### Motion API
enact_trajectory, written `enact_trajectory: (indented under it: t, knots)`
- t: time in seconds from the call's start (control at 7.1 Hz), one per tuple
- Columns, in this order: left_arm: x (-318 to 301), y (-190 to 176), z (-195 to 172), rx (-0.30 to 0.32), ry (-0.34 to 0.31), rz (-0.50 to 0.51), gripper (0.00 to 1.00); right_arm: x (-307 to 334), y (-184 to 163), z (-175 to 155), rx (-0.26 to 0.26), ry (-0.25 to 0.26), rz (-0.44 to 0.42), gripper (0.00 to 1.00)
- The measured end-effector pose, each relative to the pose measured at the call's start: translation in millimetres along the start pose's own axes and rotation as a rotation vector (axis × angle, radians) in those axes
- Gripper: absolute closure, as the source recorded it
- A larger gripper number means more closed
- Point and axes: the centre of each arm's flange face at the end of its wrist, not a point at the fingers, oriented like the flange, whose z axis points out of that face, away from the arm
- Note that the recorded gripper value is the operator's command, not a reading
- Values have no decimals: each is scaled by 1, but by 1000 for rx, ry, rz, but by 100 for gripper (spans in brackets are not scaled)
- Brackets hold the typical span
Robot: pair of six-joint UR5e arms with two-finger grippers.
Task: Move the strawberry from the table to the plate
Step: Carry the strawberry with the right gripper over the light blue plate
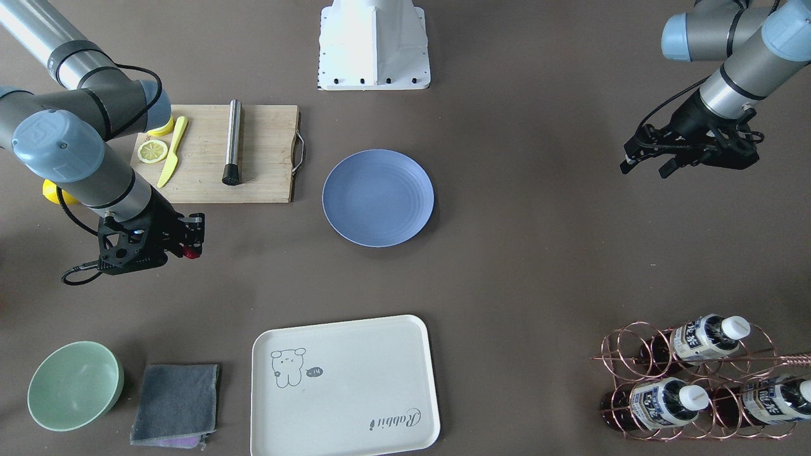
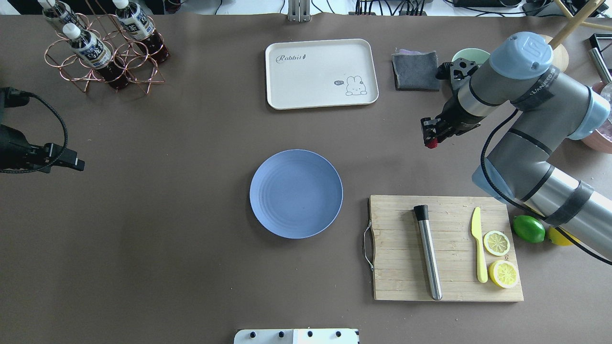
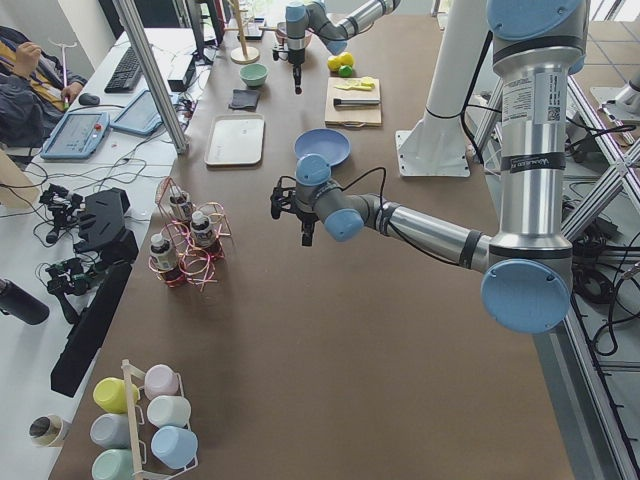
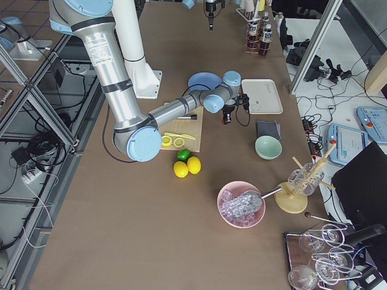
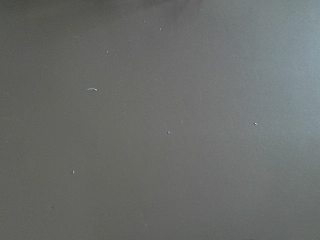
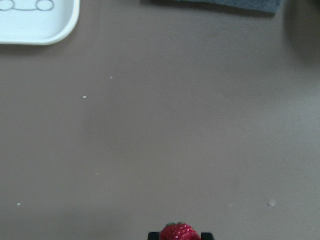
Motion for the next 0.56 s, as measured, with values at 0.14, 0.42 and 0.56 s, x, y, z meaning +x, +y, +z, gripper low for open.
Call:
enact_trajectory:
  t: [0.14, 0.42, 0.56]
  knots:
    - [-4, 0, 3, -3, -6, -3, 11, -38, 11, -7, 3, -27, 35, 100]
    - [-17, -2, 6, -7, -20, 13, 11, -120, 44, -15, 17, -64, 109, 100]
    - [-30, -8, 2, 1, -31, 29, 12, -166, 64, -18, 20, -66, 137, 100]
